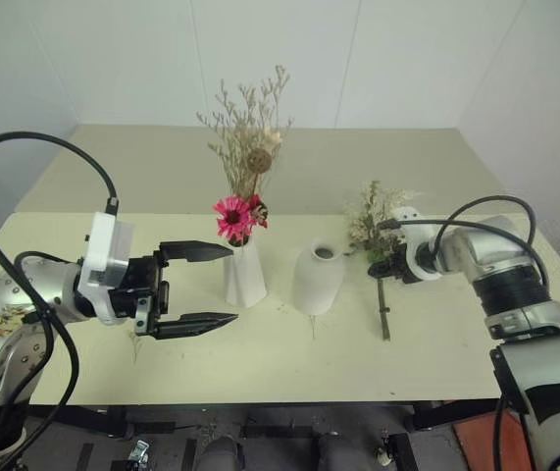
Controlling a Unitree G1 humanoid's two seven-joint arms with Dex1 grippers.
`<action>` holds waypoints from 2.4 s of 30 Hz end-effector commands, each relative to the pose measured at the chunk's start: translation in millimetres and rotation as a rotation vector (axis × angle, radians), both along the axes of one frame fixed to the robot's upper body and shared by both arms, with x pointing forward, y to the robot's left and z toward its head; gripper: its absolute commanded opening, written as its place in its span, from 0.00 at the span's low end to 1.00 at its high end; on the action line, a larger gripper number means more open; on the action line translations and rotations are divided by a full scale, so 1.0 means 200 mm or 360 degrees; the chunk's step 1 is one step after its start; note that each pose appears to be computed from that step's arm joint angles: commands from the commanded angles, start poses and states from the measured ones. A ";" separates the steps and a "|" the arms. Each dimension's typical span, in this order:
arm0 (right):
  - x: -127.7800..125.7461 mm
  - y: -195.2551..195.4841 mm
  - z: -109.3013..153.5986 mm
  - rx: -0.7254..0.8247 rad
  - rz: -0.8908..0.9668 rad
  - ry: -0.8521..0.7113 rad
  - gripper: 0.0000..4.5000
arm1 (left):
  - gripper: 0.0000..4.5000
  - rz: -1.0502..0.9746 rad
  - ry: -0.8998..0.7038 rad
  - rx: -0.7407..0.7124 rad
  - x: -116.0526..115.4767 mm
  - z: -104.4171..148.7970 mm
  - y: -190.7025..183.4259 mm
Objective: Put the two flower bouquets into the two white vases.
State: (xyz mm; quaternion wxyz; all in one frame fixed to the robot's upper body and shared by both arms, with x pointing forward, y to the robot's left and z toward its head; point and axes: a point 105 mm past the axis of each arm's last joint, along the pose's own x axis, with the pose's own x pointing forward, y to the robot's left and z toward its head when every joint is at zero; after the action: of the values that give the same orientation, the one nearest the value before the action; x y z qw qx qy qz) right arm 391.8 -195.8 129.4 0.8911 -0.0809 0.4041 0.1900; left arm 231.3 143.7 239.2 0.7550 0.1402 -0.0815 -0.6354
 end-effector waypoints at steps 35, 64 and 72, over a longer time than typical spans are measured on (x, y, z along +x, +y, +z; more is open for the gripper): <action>-0.43 0.35 0.98 0.0991 0.0292 -0.1955 0.05 | 1.00 0.0360 0.0024 -0.0087 0.03 -0.01 -0.02; -0.39 0.56 0.70 0.1038 0.0382 -0.1719 0.05 | 1.00 0.0354 0.0023 -0.0054 0.04 -0.01 -0.01; -0.40 0.59 0.60 0.1001 0.0341 -0.1656 0.27 | 1.00 0.0344 0.0018 -0.0044 0.05 0.00 -0.01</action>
State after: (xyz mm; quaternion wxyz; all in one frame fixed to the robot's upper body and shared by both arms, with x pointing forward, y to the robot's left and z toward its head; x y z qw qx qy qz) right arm 319.0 -77.6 234.6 0.9334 0.0683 -0.1322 0.3266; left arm 242.8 141.2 231.4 0.8251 0.1195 -0.0584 -0.5492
